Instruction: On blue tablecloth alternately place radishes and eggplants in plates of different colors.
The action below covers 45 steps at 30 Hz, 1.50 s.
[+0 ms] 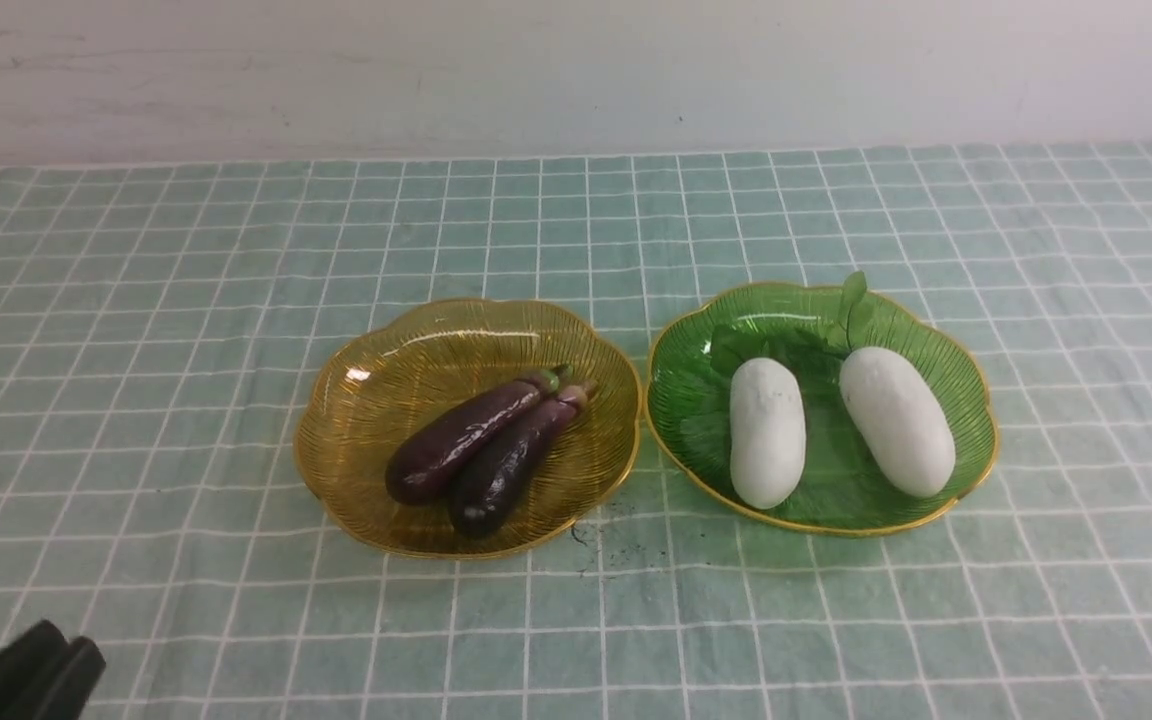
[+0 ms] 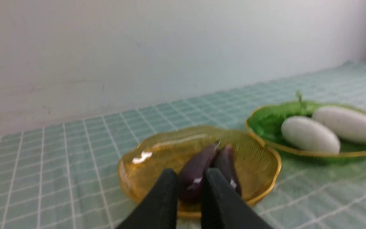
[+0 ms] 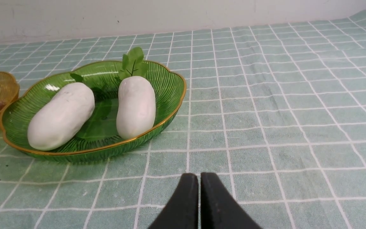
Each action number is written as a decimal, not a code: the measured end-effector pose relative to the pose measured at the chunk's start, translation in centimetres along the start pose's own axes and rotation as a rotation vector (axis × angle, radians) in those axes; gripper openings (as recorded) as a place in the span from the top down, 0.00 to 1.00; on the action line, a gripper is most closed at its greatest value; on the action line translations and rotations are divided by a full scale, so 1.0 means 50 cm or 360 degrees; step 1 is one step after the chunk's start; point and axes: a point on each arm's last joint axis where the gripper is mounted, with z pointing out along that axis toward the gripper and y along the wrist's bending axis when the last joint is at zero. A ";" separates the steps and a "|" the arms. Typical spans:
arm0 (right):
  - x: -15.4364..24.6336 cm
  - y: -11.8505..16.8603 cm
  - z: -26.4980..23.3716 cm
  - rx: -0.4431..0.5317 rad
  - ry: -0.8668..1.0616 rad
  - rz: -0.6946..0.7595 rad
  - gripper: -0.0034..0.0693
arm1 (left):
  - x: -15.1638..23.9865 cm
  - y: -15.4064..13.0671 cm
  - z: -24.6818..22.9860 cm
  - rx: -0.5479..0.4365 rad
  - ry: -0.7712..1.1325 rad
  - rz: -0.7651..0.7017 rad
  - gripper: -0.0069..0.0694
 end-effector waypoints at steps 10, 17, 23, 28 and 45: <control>0.000 0.000 0.000 0.0000 0.0000 0.0000 0.95 | 0.057 0.022 0.002 -0.0367 0.0245 -0.0092 0.78; 0.000 0.000 0.000 0.0000 0.0000 0.0000 0.95 | 0.082 0.027 -0.005 -0.0498 0.0449 -0.0222 0.78; 0.000 0.000 0.000 0.0000 0.0000 0.0002 0.95 | 0.085 0.026 -0.006 -0.0501 0.0467 -0.0255 0.78; 0.000 0.000 0.000 0.0000 0.0000 0.0002 0.95 | 0.085 0.030 -0.007 -0.0559 0.0463 -0.0299 0.78; 0.000 0.000 0.000 0.0000 0.0000 0.0002 0.95 | 0.085 0.028 -0.006 -0.0533 0.0461 -0.0304 0.78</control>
